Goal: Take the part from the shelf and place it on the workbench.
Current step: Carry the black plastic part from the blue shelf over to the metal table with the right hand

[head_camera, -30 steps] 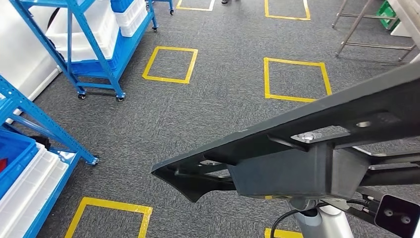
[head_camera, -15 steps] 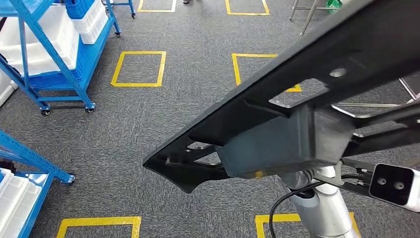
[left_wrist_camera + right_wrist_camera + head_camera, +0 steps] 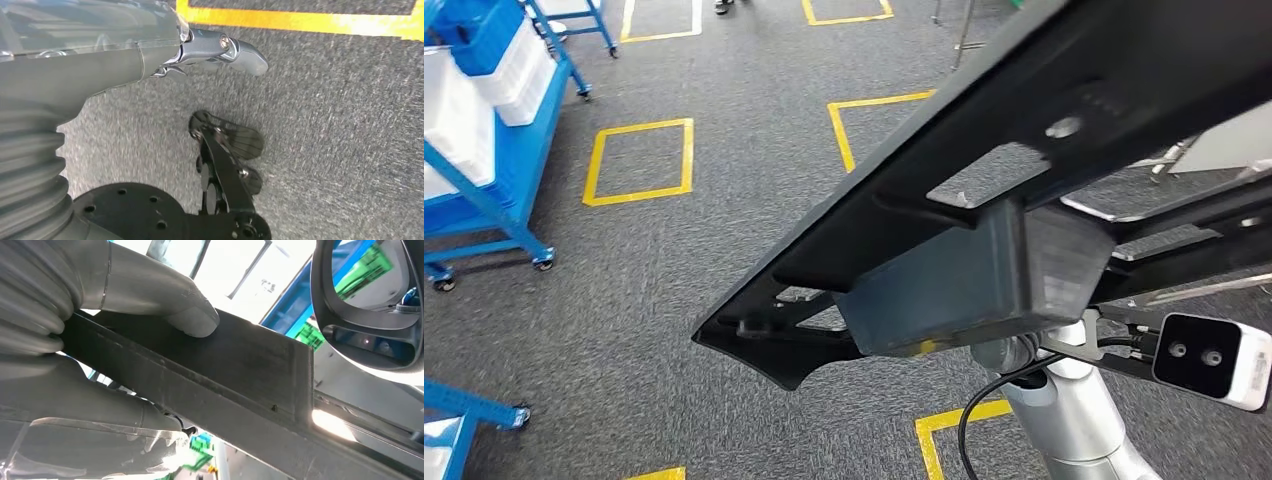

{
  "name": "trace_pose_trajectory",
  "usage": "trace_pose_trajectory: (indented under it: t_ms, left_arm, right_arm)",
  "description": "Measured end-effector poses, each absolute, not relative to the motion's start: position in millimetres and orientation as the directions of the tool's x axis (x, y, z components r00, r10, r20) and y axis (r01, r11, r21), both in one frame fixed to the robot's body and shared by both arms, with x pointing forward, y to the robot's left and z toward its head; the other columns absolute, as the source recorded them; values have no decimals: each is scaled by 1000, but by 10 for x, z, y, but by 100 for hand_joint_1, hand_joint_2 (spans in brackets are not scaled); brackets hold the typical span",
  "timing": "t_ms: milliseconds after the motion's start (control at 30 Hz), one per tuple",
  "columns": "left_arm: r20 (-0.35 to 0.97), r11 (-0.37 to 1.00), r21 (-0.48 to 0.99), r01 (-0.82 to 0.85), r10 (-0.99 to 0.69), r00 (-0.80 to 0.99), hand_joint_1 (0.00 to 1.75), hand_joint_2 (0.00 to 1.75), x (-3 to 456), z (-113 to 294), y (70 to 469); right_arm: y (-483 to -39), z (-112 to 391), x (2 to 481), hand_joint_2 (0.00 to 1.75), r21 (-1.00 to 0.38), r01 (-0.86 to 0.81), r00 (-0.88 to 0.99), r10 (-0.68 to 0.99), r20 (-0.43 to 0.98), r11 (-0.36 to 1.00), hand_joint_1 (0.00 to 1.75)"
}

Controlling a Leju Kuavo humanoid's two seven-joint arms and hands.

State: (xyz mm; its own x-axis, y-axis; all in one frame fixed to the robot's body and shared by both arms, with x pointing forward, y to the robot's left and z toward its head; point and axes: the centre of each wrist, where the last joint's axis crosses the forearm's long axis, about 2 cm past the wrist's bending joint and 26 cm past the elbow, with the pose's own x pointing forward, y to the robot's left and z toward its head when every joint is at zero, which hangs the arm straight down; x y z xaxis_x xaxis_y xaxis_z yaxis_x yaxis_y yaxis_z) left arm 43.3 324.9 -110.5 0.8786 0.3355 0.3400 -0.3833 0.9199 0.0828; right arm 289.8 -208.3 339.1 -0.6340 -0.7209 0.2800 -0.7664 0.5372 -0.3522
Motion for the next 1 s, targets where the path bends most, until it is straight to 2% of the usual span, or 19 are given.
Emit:
trace_pose_trajectory:
  t_ms: [333,767,1000]
  left_arm:
    - [347,922,80,-378,330,878,0,175,472,-1101,3234]
    - [348,930,71,-360,315,883,0,175,483,-1101,3220]
    - [349,933,69,-354,310,885,0,175,458,-1104,3219]
  right_arm:
    - [-1993,3450,2815,175,-378,-733,-669,-700,250,565,175]
    - [-1967,3378,2782,175,-317,-734,-674,-701,232,601,175]
    - [-1950,3306,2754,175,-337,-727,-680,-695,235,598,175]
